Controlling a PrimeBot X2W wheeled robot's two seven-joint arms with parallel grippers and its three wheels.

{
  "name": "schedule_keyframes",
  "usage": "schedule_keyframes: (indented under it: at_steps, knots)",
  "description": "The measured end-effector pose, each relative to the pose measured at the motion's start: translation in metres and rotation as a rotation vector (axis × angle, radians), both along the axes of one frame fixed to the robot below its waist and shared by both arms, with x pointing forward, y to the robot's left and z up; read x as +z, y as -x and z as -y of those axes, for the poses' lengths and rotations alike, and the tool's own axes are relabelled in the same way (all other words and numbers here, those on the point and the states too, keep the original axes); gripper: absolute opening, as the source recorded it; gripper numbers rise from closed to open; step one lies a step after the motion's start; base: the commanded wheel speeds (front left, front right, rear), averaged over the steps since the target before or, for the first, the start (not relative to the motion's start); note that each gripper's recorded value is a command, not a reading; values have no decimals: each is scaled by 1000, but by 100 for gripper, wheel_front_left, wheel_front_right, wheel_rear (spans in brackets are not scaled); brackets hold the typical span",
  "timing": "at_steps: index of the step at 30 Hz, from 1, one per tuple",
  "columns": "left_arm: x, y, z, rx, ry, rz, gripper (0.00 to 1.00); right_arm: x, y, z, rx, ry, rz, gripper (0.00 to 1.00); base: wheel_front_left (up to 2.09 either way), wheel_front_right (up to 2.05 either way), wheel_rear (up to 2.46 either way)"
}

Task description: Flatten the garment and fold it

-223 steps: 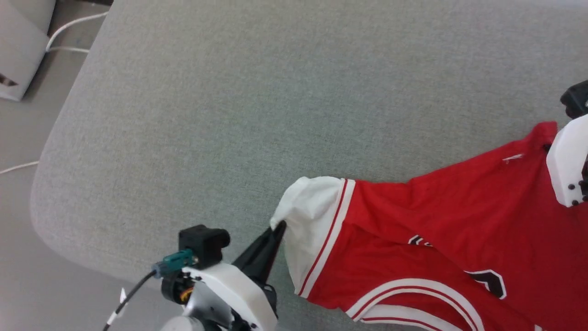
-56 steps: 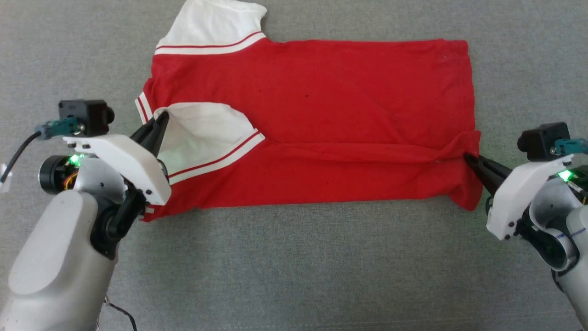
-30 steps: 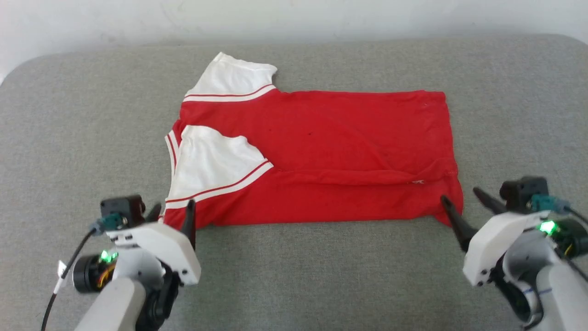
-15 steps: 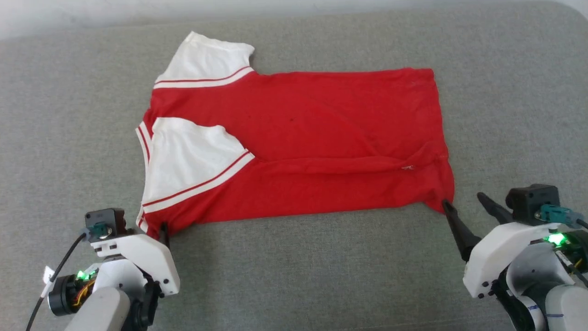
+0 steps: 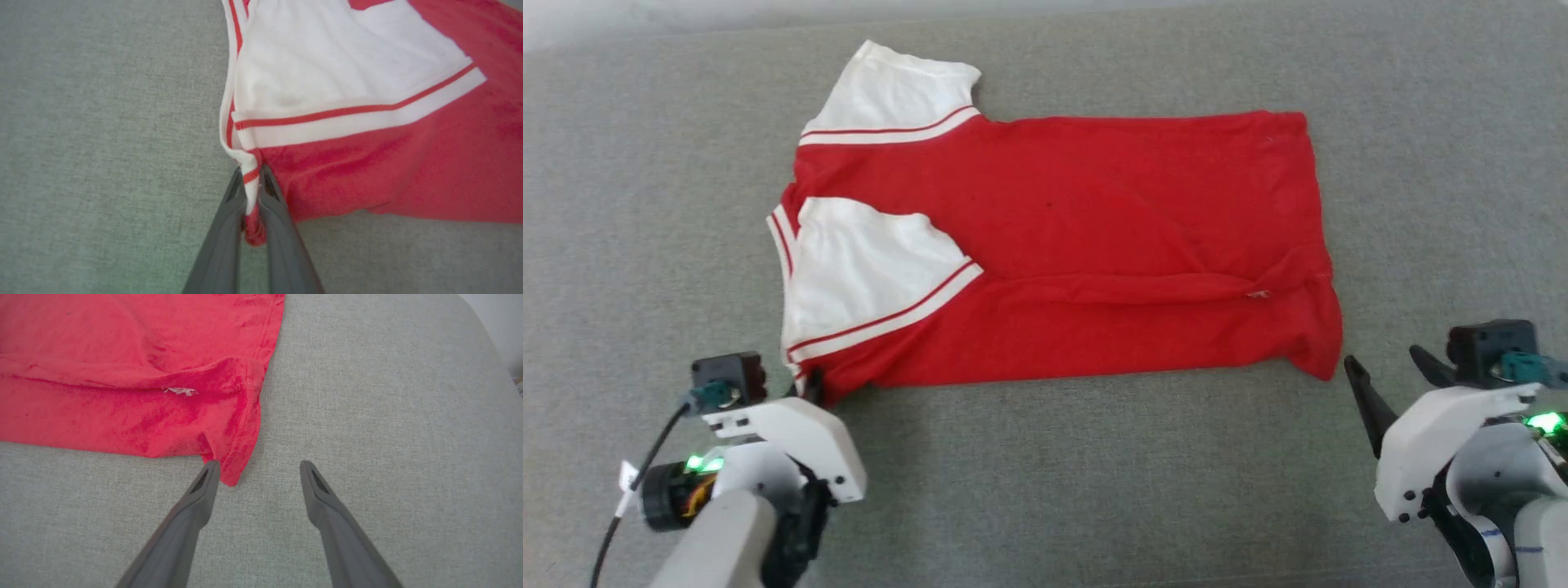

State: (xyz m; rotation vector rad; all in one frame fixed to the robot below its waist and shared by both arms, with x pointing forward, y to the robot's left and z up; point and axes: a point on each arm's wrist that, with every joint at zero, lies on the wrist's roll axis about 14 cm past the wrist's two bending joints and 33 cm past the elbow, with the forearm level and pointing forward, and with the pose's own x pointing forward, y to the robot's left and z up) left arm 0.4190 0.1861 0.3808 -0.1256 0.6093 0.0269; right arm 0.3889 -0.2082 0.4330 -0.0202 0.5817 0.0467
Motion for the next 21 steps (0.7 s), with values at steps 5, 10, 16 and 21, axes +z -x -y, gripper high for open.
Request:
schedule_keyframes:
  at_steps: [5,10,16,21]
  knots:
    - [28,0,13,2,56,123,0,-11,-9,-8,30,17,-66,100,0,0,0]
    - [55,2,8,7,53,212,0,-28,-22,-17,50,28,-129,100,0,0,0]
    - [64,7,3,17,51,239,0,-58,-27,-24,68,47,-232,100,0,0,0]
    - [56,10,-1,24,44,216,0,-73,-30,-30,90,60,-278,100,0,0,0]
